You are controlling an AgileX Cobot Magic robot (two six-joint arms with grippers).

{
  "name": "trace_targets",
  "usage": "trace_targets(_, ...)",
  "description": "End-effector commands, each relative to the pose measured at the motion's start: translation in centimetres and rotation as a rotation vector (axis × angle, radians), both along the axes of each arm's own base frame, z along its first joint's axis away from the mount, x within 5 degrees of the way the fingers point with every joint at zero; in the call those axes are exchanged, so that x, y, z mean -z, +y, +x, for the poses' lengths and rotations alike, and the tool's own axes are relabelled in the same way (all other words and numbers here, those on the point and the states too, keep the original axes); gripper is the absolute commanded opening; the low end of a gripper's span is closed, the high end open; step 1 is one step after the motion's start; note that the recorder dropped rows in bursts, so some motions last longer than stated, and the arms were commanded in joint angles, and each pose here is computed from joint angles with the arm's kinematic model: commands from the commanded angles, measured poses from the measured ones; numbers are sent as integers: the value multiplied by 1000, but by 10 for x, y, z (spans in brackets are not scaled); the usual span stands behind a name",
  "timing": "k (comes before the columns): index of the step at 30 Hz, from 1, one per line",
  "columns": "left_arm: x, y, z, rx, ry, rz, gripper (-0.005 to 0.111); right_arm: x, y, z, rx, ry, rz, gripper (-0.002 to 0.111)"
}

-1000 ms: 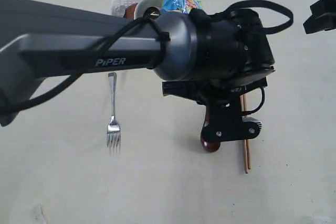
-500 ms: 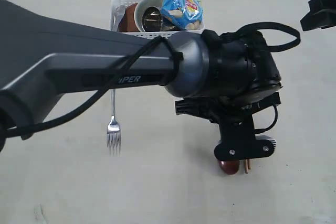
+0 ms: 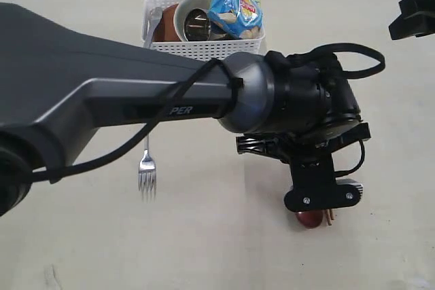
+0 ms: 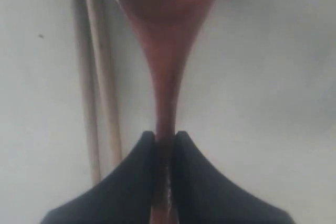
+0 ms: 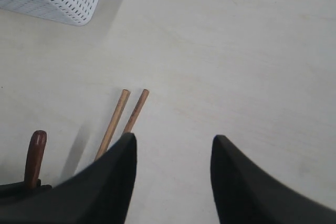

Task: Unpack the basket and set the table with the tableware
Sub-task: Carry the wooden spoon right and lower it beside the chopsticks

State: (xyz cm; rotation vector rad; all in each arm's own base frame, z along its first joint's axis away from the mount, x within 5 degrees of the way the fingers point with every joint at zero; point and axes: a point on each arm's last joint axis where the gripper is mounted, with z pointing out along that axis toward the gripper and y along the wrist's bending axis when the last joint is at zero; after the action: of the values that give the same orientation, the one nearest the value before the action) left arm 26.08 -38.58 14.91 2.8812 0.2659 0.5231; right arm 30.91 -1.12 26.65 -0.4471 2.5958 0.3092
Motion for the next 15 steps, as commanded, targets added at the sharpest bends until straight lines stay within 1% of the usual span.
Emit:
trace_targets(1, 2, -1, -2, 5, 10, 6, 0, -2, -2, 0, 5, -14, 0, 44)
trace_targets(5, 2, 0, -1, 50, 2, 25, 0, -2, -2, 0, 6, -15, 2, 44)
trace_targets(10, 9, 0, -1, 59, 0, 44, 0, -2, -1, 0, 8, -15, 8, 44)
trace_targets(13, 14, 0, 3, 88, -37, 66, 0, -2, -1, 0, 9, -16, 12, 44)
trace_targets(15, 16, -1, 4, 97, -50, 62, 0, -2, -1, 0, 9, -16, 12, 44)
